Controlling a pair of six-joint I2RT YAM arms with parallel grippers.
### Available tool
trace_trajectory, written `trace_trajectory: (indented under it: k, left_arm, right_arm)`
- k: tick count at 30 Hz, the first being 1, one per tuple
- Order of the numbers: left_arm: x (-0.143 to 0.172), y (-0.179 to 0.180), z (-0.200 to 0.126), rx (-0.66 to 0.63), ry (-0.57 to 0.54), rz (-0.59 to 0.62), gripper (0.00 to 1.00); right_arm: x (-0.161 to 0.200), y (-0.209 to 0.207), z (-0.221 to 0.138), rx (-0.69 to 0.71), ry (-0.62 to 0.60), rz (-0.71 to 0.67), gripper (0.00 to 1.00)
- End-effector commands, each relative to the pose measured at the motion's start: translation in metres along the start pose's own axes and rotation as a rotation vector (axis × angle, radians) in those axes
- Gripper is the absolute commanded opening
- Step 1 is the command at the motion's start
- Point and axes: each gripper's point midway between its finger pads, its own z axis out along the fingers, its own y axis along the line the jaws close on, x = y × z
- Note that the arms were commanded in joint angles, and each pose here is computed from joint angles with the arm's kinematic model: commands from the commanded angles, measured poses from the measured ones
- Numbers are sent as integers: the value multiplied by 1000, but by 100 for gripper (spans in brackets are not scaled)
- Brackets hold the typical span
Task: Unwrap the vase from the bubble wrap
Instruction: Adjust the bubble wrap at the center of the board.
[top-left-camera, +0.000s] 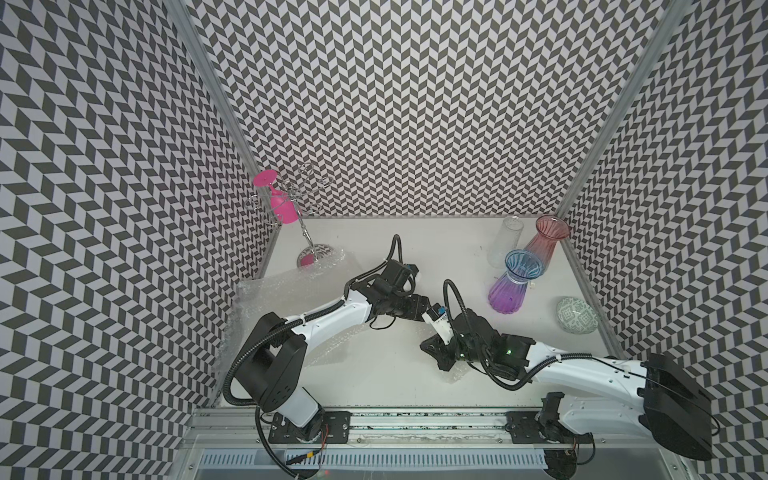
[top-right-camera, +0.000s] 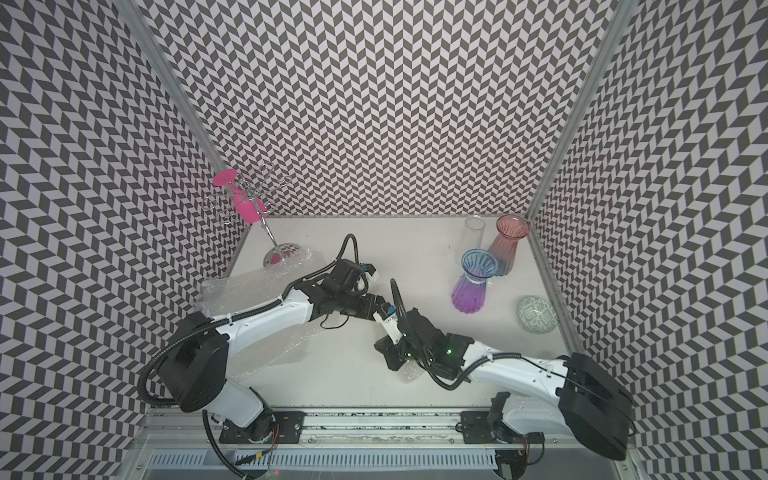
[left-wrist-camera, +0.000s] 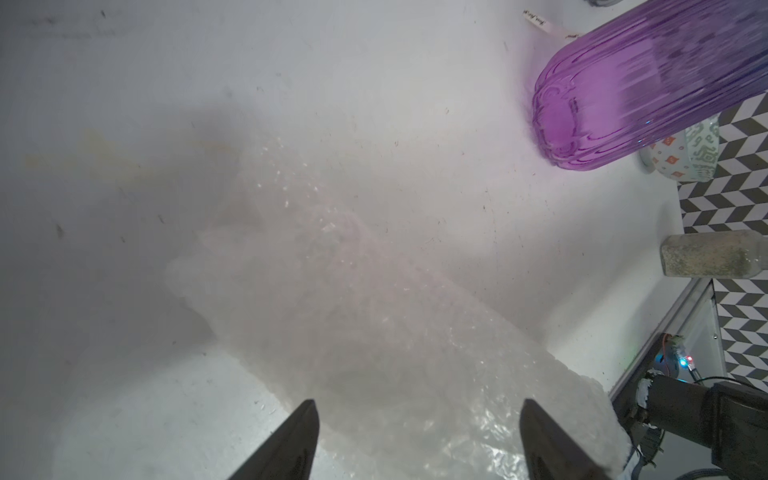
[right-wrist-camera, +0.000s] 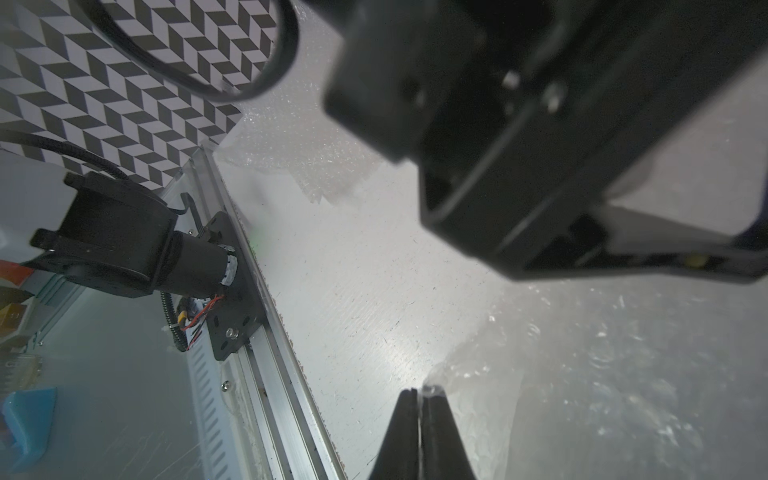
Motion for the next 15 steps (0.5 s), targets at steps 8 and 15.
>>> trace_trajectory:
  k: [8,15]
  left_arm:
    - [19,27,-2,-76,-11,-27,49]
    - [40,43,-3,-100,13,-48,41]
  right_arm:
    - [-34,15,-14,-33,-139,-47,25]
    - [-70,-3,-41,119,-279,-2,36]
